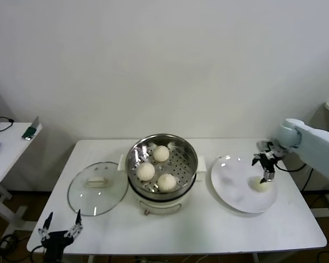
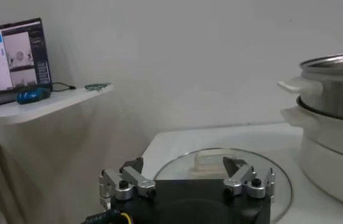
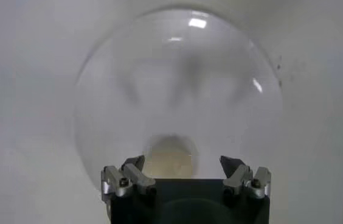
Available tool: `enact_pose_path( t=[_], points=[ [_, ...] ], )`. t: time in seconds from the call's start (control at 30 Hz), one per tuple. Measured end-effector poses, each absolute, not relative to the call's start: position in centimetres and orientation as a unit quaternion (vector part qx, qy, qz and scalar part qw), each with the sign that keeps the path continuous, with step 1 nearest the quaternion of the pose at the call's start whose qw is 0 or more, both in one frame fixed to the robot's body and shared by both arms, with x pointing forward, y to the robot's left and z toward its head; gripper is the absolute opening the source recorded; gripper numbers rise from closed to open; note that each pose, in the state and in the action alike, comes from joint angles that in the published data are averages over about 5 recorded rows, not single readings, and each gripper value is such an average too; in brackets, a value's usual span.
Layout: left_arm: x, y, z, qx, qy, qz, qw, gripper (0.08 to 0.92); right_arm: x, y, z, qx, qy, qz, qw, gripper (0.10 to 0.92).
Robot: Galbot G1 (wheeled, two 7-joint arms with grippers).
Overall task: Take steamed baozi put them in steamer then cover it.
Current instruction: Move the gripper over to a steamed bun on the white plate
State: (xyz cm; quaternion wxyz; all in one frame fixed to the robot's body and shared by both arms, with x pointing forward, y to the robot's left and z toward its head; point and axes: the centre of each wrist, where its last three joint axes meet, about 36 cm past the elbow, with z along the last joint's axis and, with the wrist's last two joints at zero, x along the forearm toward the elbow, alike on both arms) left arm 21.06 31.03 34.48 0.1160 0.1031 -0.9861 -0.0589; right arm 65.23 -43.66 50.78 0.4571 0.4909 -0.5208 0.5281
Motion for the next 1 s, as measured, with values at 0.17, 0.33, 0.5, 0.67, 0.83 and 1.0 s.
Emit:
enact_pose_path(
  t=[0.17,0.33,0.5,0.67,0.83,1.0],
  points=[
    [21.0,30.9,34.3,0.103,-0.986,-0.060,0.119,0.823,65.3,-44.7,48.9,0.482,-0.520,0.526,0.469,0.823],
    [20.9,30.9,34.1,0.104,-0.985,-0.062,0.122,0.823,65.4,-44.9,47.4,0.479,-0.517,0.524,0.478,0.823],
    [20.8,31.0,34.0,0.105,-0.985,-0.063,0.123,0.823,65.6,-45.0,46.3,0.476,-0.513,0.525,0.484,0.823],
    [20.7,31.0,34.0,0.105,-0.985,-0.063,0.124,0.823,65.7,-44.9,45.5,0.476,-0.509,0.524,0.490,0.823],
    [20.7,31.1,33.9,0.106,-0.984,-0.064,0.125,0.823,65.9,-44.8,44.9,0.476,-0.508,0.522,0.493,0.817],
    [20.7,31.1,33.9,0.106,-0.984,-0.064,0.124,0.823,66.2,-44.6,44.8,0.476,-0.508,0.521,0.493,0.757]
  ],
)
